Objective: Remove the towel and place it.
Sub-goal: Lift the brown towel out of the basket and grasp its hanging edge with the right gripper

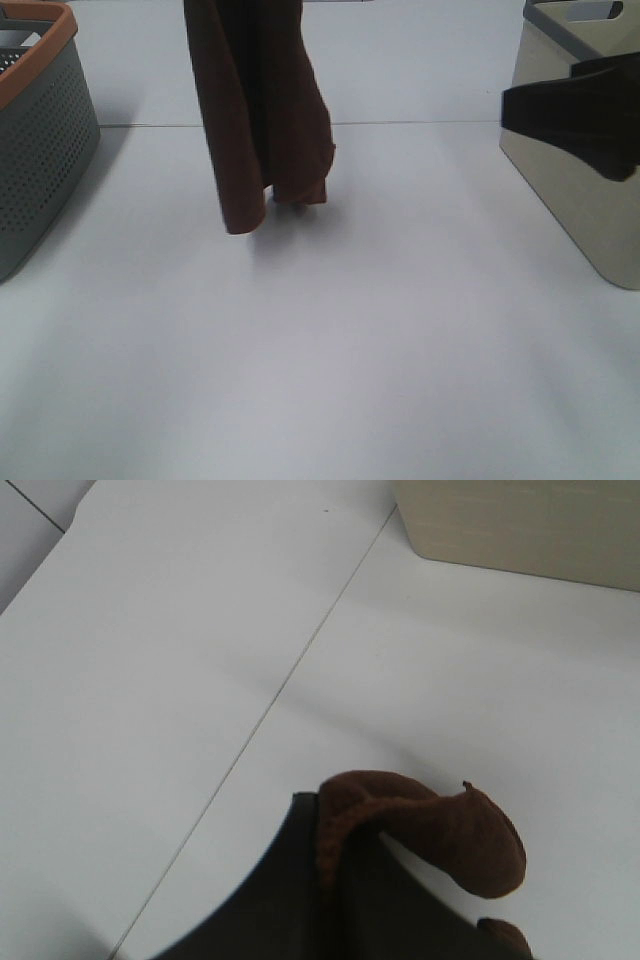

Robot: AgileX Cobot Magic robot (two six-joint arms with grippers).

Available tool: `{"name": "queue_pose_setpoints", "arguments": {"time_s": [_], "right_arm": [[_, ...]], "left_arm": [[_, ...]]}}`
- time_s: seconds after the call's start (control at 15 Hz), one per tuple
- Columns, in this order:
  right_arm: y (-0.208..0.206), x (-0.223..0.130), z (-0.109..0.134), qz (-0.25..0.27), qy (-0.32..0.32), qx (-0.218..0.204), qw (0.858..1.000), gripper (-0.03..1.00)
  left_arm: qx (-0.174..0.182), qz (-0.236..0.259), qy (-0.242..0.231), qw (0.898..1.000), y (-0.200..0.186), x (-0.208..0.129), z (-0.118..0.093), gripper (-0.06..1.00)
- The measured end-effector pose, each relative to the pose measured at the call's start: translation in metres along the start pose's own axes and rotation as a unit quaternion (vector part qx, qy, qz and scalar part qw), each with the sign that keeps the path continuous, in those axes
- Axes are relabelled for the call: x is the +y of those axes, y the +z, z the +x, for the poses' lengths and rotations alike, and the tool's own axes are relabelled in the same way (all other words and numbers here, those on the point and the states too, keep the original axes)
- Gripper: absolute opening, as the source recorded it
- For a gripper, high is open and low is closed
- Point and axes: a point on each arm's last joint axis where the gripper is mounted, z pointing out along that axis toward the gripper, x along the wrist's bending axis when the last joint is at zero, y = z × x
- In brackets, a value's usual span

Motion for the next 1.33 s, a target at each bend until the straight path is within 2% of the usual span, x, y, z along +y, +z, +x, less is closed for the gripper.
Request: {"name": "queue_pose_setpoints", "arguments": {"time_s": [0.07, 0.27, 0.4, 0.47, 0.6, 0.67, 0.73, 0.8, 1.0, 1.33], "right_arm": [[0.007, -0.001, 0.002, 0.002, -0.005, 0.010, 1.000, 0.70], [0.045, -0.005, 0.014, 0.027, -0.080, 0.056, 0.995, 0.69], [0.069, 0.004, 0.013, 0.035, -0.101, 0.068, 0.992, 0.69], [0.080, 0.010, 0.011, 0.034, -0.100, 0.068, 0.992, 0.69], [0.097, 0.019, 0.008, 0.030, -0.109, 0.078, 0.990, 0.69], [0.101, 0.021, 0.009, 0.028, -0.109, 0.086, 0.990, 0.69], [0.106, 0.024, 0.011, 0.022, -0.114, 0.104, 0.988, 0.69], [0.116, 0.025, 0.014, 0.018, -0.124, 0.135, 0.983, 0.69], [0.128, 0.022, 0.015, 0.018, -0.137, 0.163, 0.977, 0.69], [0.145, 0.031, 0.014, 0.006, -0.143, 0.182, 0.973, 0.69]], "left_arm": [[-0.002, -0.003, -0.001, 1.000, 0.000, 0.001, -0.001, 0.00], [-0.015, -0.011, -0.008, 1.000, 0.000, 0.002, -0.003, 0.00], [-0.023, -0.015, 0.021, 0.999, 0.000, 0.003, -0.005, 0.00], [-0.026, -0.014, 0.058, 0.998, 0.000, 0.002, -0.005, 0.00], [-0.029, -0.011, 0.157, 0.987, 0.000, 0.001, -0.006, 0.00], [-0.029, -0.013, 0.184, 0.982, 0.000, 0.001, -0.006, 0.00], [-0.032, -0.015, 0.231, 0.972, 0.000, 0.001, -0.007, 0.00], [-0.038, -0.023, 0.291, 0.956, 0.000, 0.002, -0.008, 0.00], [-0.050, -0.038, 0.308, 0.949, -0.001, 0.004, -0.011, 0.00], [-0.058, -0.048, 0.308, 0.948, -0.001, 0.005, -0.013, 0.00]]}}
